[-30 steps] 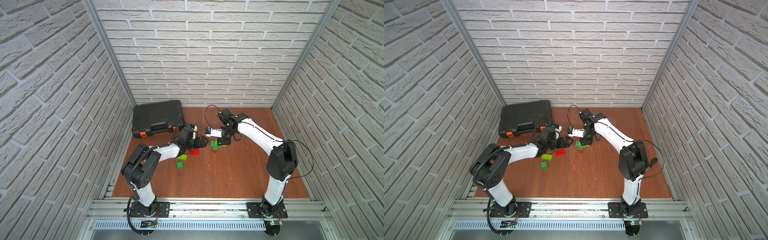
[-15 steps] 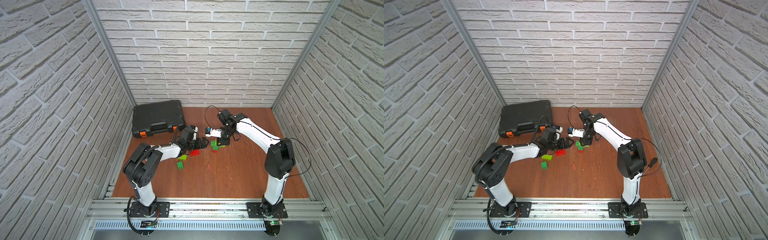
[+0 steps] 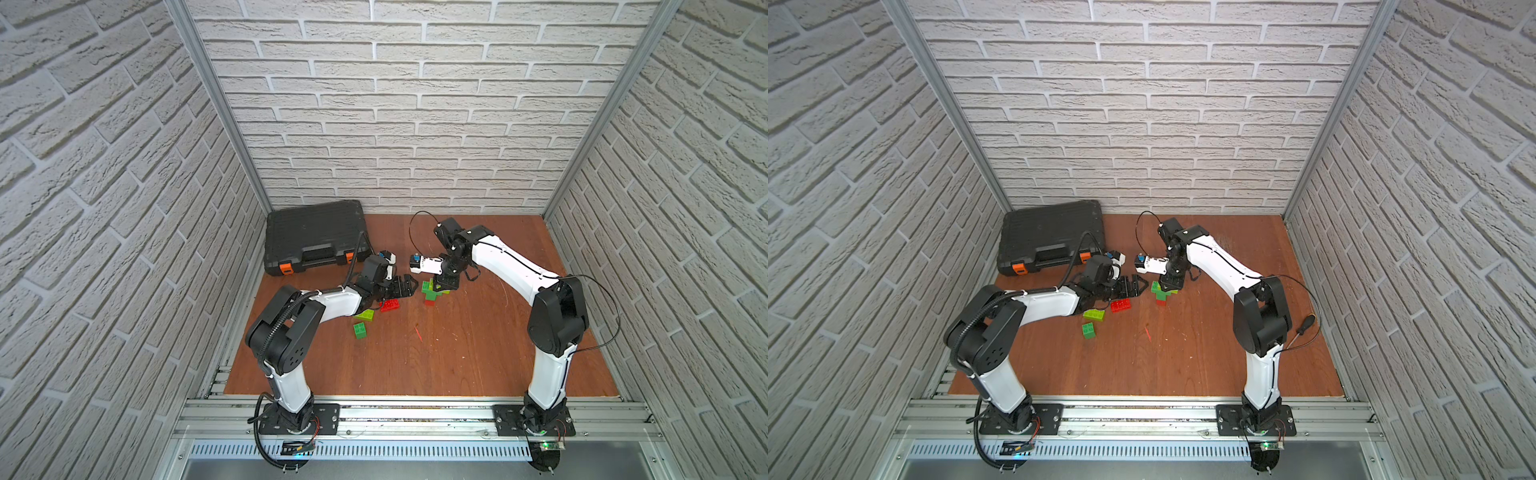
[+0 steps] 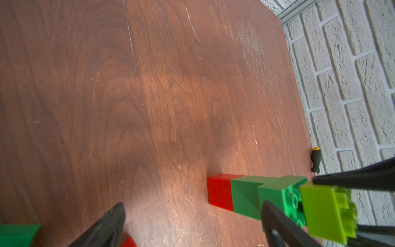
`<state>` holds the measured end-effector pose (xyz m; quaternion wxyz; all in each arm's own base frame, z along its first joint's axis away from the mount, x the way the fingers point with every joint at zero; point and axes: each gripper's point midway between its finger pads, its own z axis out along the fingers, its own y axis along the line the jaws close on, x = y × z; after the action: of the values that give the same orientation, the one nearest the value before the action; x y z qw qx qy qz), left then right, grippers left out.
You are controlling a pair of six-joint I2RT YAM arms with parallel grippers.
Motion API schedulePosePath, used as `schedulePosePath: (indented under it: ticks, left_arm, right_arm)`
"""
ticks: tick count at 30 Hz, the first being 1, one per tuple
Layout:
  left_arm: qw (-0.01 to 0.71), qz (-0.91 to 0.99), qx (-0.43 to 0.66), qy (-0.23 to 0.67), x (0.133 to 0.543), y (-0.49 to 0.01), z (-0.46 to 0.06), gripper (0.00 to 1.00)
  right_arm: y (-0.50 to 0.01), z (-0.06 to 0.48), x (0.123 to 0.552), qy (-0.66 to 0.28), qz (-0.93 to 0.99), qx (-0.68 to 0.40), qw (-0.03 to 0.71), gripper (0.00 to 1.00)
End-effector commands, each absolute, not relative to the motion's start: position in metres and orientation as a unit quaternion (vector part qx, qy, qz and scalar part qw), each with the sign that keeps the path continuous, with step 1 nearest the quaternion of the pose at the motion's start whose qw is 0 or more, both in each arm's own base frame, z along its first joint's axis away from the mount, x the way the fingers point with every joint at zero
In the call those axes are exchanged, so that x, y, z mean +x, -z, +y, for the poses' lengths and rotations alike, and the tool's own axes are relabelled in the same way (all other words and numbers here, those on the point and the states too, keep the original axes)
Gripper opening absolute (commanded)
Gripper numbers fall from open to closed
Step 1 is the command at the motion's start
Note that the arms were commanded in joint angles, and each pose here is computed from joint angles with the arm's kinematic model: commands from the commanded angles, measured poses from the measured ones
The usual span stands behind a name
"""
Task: Assemble a spoon with lego
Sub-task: Assemble the lego brick with the lego brick.
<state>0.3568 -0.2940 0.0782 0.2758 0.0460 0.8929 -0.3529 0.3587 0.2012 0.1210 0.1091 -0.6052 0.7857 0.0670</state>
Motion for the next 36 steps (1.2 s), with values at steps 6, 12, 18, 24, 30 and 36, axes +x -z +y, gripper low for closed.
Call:
schedulePosePath:
  ticks: [6,12,18,24,30,36]
  left_arm:
    - [0.291,0.879,0.057,0.373,0.364,-0.091,-0.306,0.98]
    - [0.291,0.877,0.06,0.377,0.363,-0.093,-0.308,0.98]
    - [0.291,0.876,0.063,0.379,0.362,-0.094,-0.311,0.98]
    - [0.291,0.878,0.061,0.376,0.361,-0.093,-0.309,0.98]
    - [0.294,0.879,0.056,0.37,0.361,-0.094,-0.304,0.98]
    - [0.294,0.882,0.055,0.364,0.359,-0.091,-0.3,0.98]
  right_arm:
    - [-0.112,0.2,0.361,-0.069,0.786,-0.607,0.092,0.22]
    - [-0.105,0.196,0.356,-0.068,0.783,-0.614,0.072,0.21]
    - [-0.09,0.193,0.347,-0.073,0.788,-0.61,0.038,0.21]
    - [-0.085,0.19,0.344,-0.067,0.794,-0.604,0.017,0.21]
    - [-0.076,0.183,0.339,-0.053,0.798,-0.6,-0.009,0.22]
    - [-0.059,0.179,0.328,-0.054,0.803,-0.592,-0.042,0.22]
